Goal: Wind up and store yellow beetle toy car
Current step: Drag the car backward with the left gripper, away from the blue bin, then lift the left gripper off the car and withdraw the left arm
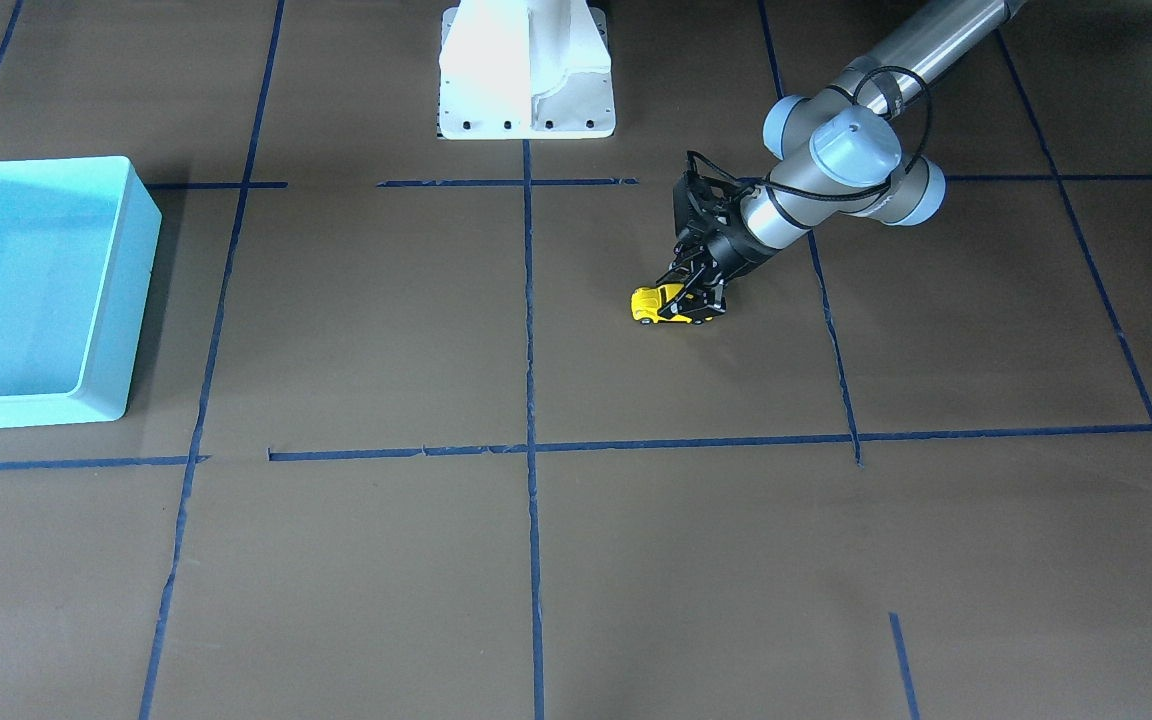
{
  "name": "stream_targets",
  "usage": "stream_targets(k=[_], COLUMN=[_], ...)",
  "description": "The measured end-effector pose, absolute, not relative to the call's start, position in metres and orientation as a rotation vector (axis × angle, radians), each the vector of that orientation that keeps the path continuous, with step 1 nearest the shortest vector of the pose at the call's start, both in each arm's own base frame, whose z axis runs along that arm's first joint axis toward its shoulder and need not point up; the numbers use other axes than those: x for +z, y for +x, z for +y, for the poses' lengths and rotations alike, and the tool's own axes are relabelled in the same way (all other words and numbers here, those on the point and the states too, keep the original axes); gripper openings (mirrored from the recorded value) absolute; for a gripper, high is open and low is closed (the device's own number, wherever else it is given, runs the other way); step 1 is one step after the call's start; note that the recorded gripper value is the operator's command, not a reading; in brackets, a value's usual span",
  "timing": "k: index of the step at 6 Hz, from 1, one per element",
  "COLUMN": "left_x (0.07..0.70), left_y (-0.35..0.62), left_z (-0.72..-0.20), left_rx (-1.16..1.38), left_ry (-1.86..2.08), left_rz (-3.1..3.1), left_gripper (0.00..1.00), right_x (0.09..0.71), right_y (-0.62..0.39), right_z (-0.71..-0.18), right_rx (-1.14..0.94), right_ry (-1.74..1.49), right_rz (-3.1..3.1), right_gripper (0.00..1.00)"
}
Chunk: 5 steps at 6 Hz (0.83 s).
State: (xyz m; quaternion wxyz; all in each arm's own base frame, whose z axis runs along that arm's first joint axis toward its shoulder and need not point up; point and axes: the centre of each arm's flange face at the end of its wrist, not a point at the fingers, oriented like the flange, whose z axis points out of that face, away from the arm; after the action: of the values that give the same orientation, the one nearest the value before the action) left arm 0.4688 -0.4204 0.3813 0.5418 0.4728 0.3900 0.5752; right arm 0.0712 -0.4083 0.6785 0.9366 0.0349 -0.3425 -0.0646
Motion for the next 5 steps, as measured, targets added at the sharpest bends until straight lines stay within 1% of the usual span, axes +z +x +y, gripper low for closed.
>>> stream_targets(k=[2, 4, 5], left_x=[0.41, 0.437, 0.439], left_y=[0.416, 0.389, 0.377], left_z=[-0.408, -0.397, -0.399], left_rx=[1.361, 1.369, 1.377], left_ry=[1.125, 1.107, 1.097], left_rz=[0.931, 0.946, 0.953], left_gripper=[1.0, 1.0, 1.0], right_x=[0.679, 0.679, 0.68], right_y=[0.071, 0.071, 0.071], right_z=[-0.408, -0.408, -0.408], right_rx=[-0.132, -0.131, -0.131], right_ry=[0.07, 0.07, 0.069], right_rz=[-0.7, -0.7, -0.7], right_gripper=[1.0, 1.0, 1.0])
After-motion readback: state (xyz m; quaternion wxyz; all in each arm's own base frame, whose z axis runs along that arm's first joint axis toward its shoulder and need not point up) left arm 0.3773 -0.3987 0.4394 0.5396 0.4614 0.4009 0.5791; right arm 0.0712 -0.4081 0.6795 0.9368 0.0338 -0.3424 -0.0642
